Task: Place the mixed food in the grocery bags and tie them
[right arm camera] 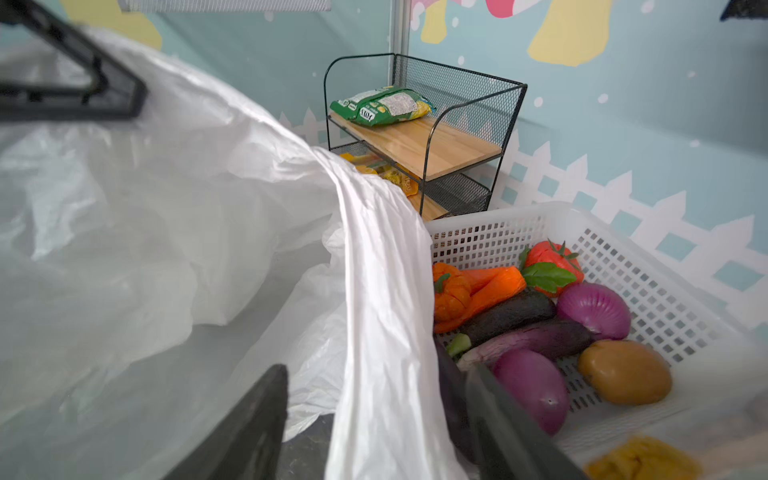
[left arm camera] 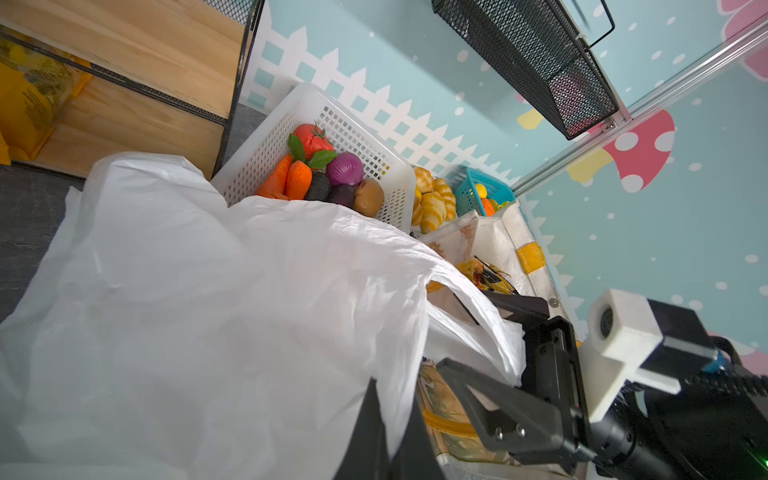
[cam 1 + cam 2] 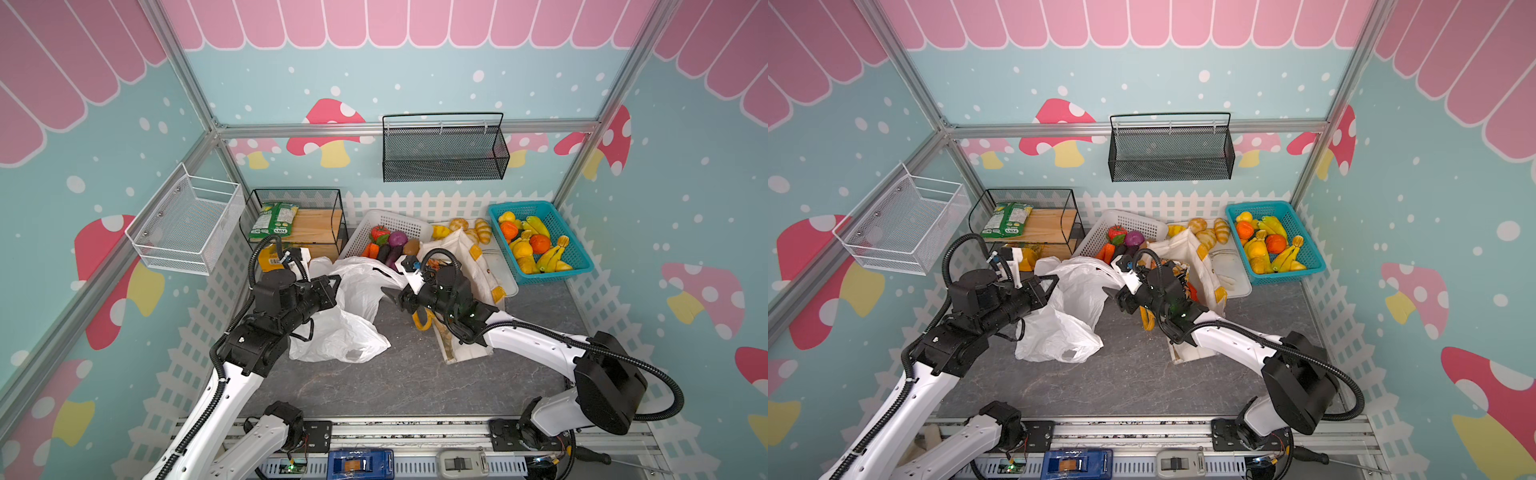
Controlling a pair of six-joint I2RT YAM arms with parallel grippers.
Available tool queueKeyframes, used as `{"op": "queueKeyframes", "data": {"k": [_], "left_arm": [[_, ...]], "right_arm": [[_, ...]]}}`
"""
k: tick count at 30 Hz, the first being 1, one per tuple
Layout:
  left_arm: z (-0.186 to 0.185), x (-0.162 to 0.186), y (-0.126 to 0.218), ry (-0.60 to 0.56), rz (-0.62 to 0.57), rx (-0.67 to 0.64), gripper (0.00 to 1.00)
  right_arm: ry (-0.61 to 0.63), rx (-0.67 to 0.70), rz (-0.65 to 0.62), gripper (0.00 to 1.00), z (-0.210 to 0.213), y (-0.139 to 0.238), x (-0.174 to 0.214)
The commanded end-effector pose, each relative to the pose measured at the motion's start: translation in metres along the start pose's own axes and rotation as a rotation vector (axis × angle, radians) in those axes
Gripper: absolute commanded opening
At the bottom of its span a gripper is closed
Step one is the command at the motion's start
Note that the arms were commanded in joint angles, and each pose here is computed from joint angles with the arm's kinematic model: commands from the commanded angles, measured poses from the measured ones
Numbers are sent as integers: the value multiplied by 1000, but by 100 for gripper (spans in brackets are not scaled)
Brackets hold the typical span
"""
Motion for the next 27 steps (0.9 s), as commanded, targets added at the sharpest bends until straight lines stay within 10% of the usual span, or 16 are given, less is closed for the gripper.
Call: {"op": "queueKeyframes", "data": {"k": [1,8,14,27], "left_arm": [[5,7,-1,-26,43,-15,0],[12,13,-5,-139,94,-65,0],[10,18,-5,-297,126,-124,8],[-8,17,-5,-534,193,-299,62]], "right_arm": [[49,45,-64,41,-2,-1,-21],[87,44,-52,1,2,12,-36],[18,-92,-62,0,16,18,-61],[-24,-167,-65,0,27,18,-87]]}}
Point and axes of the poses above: each gripper's point midway between its finger pads, its own y axis back along the fingers, its own z axis along the line the jaws close on, x = y × z, the point moved 9 cm from there along y, back along the fingers, and after that the axes turned 9 degrees about -y, right-handed, at the moved point
